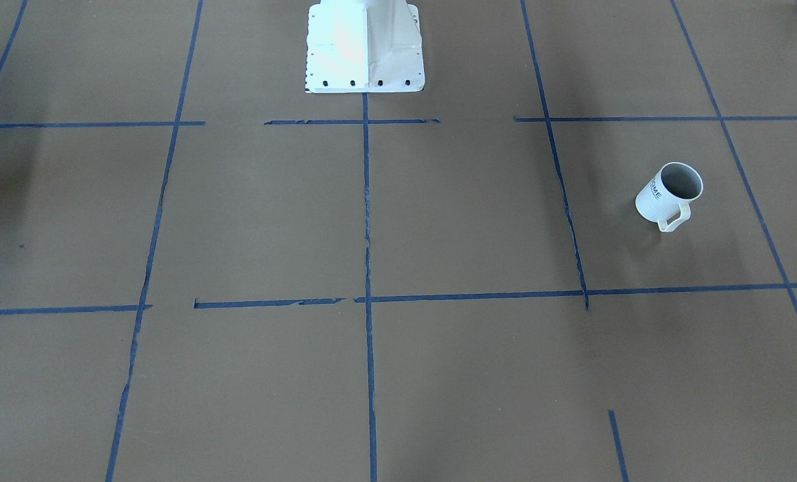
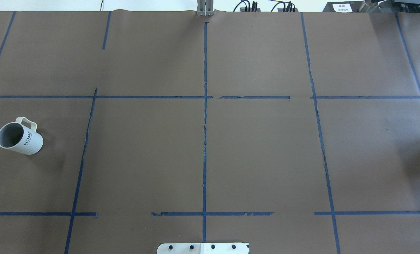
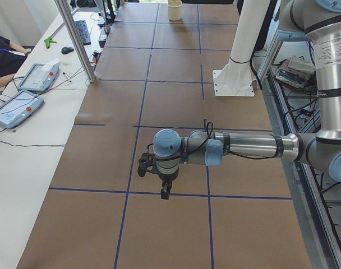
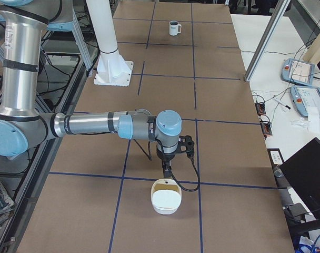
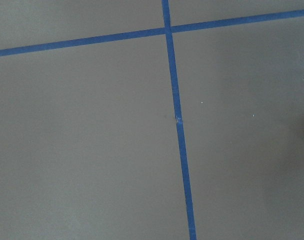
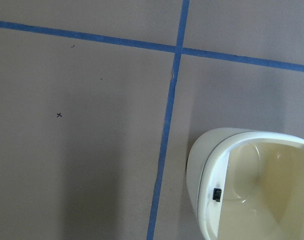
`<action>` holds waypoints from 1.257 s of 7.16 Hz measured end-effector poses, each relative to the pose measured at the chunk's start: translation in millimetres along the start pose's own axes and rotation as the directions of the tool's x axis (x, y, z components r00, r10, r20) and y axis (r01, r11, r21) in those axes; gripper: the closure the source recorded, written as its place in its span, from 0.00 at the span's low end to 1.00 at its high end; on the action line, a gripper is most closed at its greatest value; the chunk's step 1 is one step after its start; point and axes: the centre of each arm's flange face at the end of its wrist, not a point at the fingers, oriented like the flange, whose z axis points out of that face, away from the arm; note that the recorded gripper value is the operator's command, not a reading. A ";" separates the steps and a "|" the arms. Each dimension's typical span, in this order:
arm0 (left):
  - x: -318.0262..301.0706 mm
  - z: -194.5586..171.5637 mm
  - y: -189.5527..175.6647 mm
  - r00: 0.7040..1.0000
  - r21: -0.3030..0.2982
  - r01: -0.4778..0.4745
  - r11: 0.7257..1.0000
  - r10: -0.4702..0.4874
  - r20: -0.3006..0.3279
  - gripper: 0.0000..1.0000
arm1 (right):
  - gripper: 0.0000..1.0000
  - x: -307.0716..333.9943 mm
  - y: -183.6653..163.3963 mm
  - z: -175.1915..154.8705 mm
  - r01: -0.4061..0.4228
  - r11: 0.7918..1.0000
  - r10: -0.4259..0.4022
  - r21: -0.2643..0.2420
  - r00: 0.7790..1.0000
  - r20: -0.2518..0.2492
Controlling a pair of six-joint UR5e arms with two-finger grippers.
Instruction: Left arm hands cup to right arm to dump lemon
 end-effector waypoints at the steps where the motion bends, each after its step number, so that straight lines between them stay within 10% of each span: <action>1: -0.2 0.2 0.1 1.000 0.000 0.000 1.000 0.000 0.000 0.00 | 0.00 -0.2 -0.3 0.0 0.001 1.000 -0.001 0.000 1.000 0.000; 9: 29.8 -24.0 -55.4 0.995 0.076 -0.096 0.993 0.095 0.009 0.00 | 0.00 -6.0 -5.7 -2.1 0.013 1.000 -0.013 0.005 1.000 0.001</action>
